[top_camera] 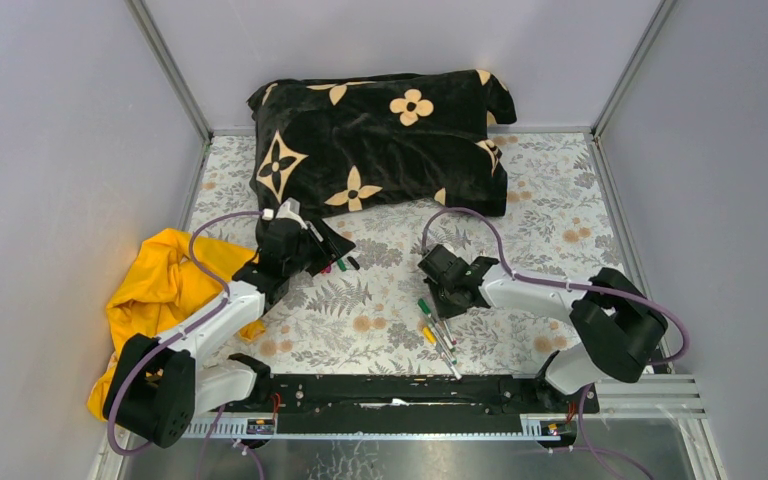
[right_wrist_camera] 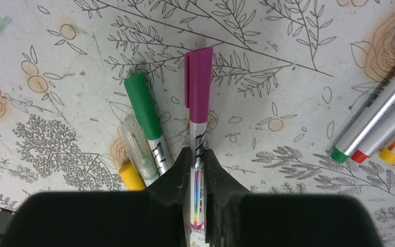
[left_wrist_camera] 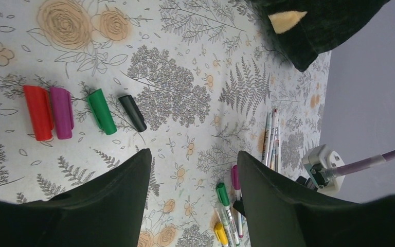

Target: Open the pen caps

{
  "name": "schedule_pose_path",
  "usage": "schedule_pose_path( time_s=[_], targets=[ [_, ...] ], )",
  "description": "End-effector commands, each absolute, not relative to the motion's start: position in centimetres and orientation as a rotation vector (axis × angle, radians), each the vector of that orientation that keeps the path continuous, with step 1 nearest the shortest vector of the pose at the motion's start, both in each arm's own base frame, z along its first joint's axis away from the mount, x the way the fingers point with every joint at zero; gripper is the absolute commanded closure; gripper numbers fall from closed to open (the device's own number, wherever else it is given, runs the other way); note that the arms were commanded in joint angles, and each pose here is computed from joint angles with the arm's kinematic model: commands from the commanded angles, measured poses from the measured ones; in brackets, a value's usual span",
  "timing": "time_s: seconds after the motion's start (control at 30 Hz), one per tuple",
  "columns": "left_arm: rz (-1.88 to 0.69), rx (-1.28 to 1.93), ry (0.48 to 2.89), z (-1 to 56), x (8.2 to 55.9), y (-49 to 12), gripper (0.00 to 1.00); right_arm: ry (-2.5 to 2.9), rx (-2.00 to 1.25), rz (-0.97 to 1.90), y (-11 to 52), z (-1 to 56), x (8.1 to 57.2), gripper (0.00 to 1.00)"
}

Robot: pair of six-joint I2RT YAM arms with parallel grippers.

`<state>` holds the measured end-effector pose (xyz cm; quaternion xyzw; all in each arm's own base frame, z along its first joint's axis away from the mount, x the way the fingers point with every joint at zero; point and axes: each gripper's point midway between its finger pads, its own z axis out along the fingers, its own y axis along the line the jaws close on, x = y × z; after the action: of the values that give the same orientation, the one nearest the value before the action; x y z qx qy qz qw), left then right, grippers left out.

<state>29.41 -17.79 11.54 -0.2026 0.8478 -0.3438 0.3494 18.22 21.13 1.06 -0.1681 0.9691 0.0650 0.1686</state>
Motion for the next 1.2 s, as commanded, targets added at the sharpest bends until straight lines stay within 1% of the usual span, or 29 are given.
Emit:
schedule_pose_path(
  time_s=[0.0,0.23,0.37,0.73,1.17],
  targets=[
    [-0.996,-0.445,2.138,13.4,29.4,-19.3,0.31,2.71,-0.477,0.226,21.5,3.8,18.3,0.96],
    [-1.203,-0.287,2.114,15.3,28.3,-22.6,0.31,2.607,-0.488,0.335,23.2,8.9,19.5,0.97],
    [-1.305,-0.186,2.089,16.3,27.2,-24.8,0.31,2.577,-0.494,0.413,24.5,10.8,19.7,0.97],
    [-1.418,-0.043,2.1,16.5,25.1,-29.2,0.32,2.522,-0.499,0.644,28.2,12.9,19.8,0.98],
    [-1.484,-0.026,2.1,16.0,24.5,-31.1,0.33,2.503,-0.499,0.74,30.0,13.5,20.1,0.98]
  ],
)
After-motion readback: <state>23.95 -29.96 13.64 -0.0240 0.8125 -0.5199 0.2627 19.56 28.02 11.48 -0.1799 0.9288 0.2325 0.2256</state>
